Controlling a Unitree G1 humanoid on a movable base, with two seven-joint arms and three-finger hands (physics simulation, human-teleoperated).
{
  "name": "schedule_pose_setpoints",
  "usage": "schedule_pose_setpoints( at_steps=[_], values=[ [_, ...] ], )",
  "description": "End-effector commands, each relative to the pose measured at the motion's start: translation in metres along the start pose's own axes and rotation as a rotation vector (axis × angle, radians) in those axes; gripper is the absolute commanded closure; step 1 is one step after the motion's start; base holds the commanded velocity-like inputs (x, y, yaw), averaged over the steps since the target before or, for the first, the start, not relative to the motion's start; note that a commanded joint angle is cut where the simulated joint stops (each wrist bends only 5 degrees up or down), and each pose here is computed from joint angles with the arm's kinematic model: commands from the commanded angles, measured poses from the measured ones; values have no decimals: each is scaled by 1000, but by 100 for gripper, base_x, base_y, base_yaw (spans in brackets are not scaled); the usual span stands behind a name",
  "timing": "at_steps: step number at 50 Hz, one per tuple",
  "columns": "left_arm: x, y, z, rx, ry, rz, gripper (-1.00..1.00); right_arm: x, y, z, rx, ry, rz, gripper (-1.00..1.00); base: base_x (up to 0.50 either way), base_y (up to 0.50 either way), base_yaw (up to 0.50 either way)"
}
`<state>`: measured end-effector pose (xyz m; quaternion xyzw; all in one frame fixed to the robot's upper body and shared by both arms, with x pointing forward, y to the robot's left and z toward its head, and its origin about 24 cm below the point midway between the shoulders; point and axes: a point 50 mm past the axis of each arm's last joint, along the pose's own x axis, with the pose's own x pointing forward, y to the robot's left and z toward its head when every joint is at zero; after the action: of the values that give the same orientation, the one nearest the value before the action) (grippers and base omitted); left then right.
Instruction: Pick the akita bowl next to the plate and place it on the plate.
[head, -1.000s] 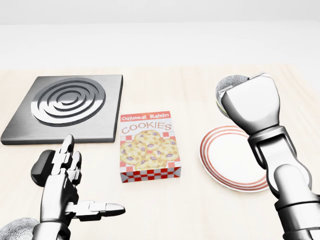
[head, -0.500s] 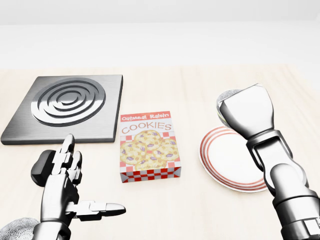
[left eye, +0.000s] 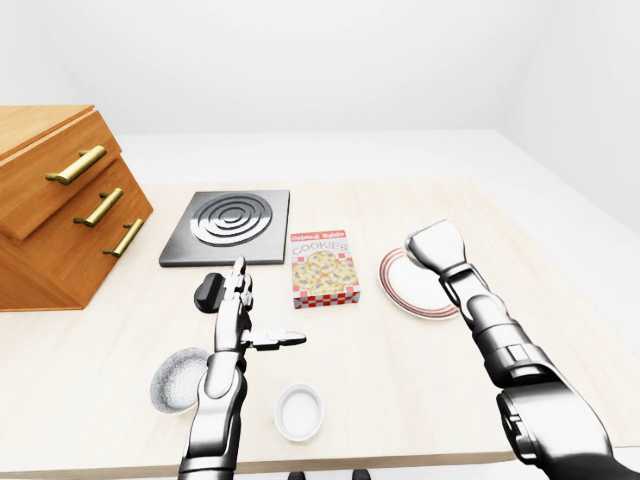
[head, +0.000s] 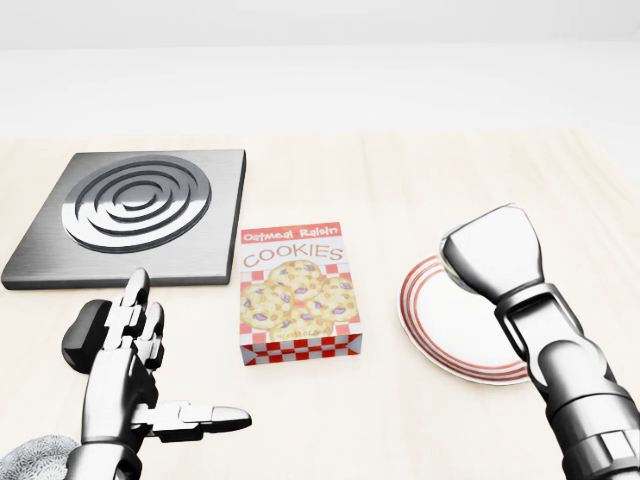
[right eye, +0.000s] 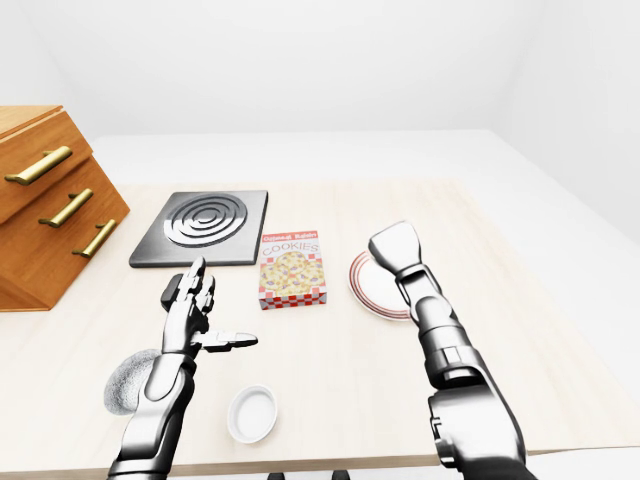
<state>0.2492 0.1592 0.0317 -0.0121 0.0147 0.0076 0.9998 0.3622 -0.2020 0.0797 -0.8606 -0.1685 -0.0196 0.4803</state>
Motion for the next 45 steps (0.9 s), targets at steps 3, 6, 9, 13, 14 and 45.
schedule_pose_setpoints(
  at_steps=[3,6,9,13,14,45],
  values=[
    [0,0,1,-1,0,0,-100,1,5,-5,36,26,34,100,0,0,0],
    [0,0,1,0,0,0,-100,1,6,-4,63,38,42,100,0,0,0],
    [0,0,-1,0,0,0,-100,0,9,0,83,38,54,100,0,0,0],
    [0,0,-1,0,0,0,-100,-5,16,10,112,24,88,100,0,0,0],
    [0,0,-1,0,0,-1,-100,-6,18,12,119,22,96,100,0,0,0],
    [0,0,-1,-1,0,-2,-100,-6,31,25,175,-2,219,100,0,0,0]
  ],
)
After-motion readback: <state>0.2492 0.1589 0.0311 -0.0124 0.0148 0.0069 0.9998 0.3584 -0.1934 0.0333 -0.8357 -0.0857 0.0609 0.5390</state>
